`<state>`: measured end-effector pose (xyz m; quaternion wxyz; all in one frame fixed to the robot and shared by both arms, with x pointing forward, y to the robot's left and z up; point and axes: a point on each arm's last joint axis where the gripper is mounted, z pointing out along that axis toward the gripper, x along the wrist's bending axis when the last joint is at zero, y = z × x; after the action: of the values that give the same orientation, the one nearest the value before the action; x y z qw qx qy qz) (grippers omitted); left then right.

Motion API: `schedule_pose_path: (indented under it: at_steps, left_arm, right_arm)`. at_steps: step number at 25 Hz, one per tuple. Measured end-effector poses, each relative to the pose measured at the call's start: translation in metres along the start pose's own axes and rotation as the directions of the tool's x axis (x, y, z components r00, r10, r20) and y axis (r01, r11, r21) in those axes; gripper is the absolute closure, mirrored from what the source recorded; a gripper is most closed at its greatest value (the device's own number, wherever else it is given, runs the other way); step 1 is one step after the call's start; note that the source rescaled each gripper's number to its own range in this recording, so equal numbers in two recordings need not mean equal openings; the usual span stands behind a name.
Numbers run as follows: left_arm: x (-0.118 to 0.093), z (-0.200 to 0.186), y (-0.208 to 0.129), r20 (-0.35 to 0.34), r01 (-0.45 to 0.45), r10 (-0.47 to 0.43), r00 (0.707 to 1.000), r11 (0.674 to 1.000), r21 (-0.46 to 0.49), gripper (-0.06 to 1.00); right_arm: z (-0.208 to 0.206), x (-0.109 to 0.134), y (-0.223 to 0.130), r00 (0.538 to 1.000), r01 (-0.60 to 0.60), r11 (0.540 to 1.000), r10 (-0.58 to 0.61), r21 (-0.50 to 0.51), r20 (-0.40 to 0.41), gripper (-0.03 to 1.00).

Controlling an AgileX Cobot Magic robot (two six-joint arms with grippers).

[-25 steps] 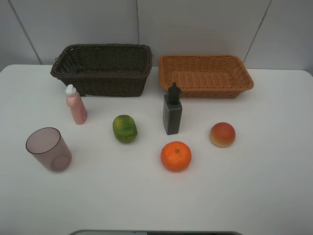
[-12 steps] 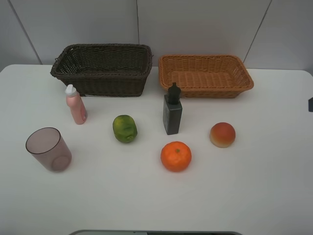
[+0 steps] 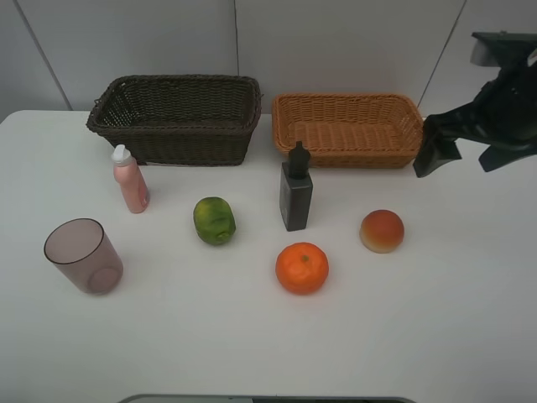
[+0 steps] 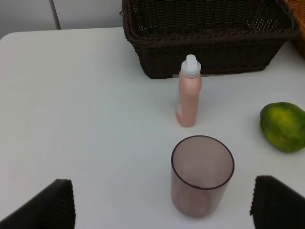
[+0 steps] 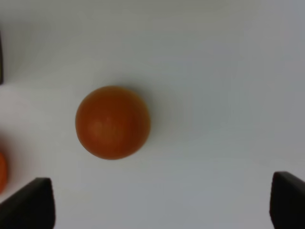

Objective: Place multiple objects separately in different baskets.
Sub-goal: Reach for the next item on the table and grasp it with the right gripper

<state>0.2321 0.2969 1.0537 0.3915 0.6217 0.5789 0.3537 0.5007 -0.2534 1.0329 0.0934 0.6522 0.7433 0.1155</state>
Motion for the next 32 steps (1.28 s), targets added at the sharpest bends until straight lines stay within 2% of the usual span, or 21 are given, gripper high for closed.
schedule_pose_path:
  at_steps: [5, 11, 16, 20, 32]
  left_arm:
    - [0.000, 0.000, 0.000, 0.000, 0.000, 0.000, 1.000, 1.000, 0.000, -0.01]
    - [0.000, 0.000, 0.000, 0.000, 0.000, 0.000, 1.000, 1.000, 0.000, -0.01]
    - [0.000, 0.000, 0.000, 0.000, 0.000, 0.000, 1.000, 1.000, 0.000, -0.01]
    - [0.000, 0.000, 0.000, 0.000, 0.000, 0.000, 1.000, 1.000, 0.000, -0.01]
    - [0.000, 0.000, 0.000, 0.000, 0.000, 0.000, 1.000, 1.000, 0.000, -0.01]
  right_arm:
    - [0.045, 0.022, 0.028, 1.000, -0.013, 0.994, 0.014, 0.107, -0.007, 0.05]
    - [0.089, 0.043, 0.034, 0.998, -0.061, 0.981, 0.061, 0.184, 0.004, 0.05]
    - [0.105, 0.048, 0.035, 0.994, -0.108, 0.979, 0.101, 0.175, 0.046, 0.05]
    - [0.107, 0.051, 0.036, 0.989, -0.145, 0.977, 0.140, 0.153, 0.045, 0.05]
    - [0.128, 0.049, 0.018, 0.985, -0.173, 0.968, 0.166, 0.179, 0.052, 0.05]
